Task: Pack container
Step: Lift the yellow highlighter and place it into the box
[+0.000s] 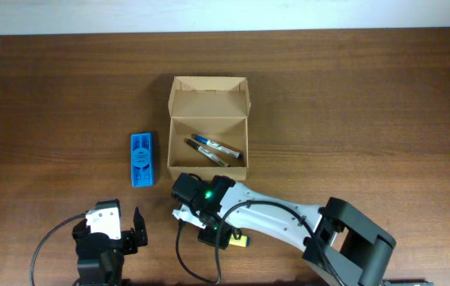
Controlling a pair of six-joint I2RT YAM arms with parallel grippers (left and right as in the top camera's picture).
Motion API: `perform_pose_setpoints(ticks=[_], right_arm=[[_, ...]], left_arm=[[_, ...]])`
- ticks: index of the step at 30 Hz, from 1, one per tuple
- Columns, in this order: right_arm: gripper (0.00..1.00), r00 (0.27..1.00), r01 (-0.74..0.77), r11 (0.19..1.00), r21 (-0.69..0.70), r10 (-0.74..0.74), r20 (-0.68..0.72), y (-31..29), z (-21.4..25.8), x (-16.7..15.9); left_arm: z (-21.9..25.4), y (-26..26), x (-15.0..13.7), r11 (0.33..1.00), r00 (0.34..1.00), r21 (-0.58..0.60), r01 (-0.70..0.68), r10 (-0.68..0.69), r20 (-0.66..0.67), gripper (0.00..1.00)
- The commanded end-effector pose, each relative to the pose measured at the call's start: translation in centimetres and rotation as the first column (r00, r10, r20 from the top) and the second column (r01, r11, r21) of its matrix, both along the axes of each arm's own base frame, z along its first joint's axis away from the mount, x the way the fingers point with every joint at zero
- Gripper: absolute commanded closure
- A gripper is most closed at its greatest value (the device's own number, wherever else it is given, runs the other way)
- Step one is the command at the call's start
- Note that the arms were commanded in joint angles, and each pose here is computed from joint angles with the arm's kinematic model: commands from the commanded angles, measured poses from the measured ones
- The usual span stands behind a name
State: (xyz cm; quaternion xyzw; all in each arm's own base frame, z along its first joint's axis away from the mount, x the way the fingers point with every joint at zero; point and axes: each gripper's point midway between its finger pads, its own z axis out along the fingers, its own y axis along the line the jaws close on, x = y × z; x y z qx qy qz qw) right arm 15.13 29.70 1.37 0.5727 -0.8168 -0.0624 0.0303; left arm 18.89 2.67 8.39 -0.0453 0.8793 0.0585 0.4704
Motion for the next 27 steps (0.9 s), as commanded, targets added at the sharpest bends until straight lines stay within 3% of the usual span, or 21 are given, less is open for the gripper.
perform_pose_setpoints(ticks=[1, 6, 10, 16, 27], right_arm=[[0.57, 1.000, -0.019, 1.000, -0.012, 0.019, 0.025, -0.7, -0.3, -0.4], [0.58, 0.999, -0.017, 0.999, -0.031, 0.018, 0.039, -1.9, -2.1, -0.6], [0.75, 0.999, -0.017, 1.000, -0.024, 0.018, 0.043, -1.8, -2.2, -0.6], [0.87, 0.999, -0.001, 1.000, -0.004, 0.001, 0.054, -1.3, -2.2, -0.3], [0.89, 0.993, 0.067, 0.995, 0.075, -0.074, 0.088, 2.1, 2.3, 1.7]], left_arm=[[-0.2, 0.1, 0.0, 1.000, 1.000, -0.005, -0.012, 0.012, 0.000, 0.01], [-0.2, 0.1, 0.0, 1.000, 1.000, -0.005, -0.012, 0.012, 0.000, 0.00], [-0.2, 0.1, 0.0, 1.000, 1.000, -0.005, -0.012, 0.012, 0.000, 0.00], [-0.2, 0.1, 0.0, 1.000, 1.000, -0.005, -0.012, 0.012, 0.000, 0.01], [-0.2, 0.1, 0.0, 1.000, 1.000, -0.005, -0.012, 0.012, 0.000, 0.00]])
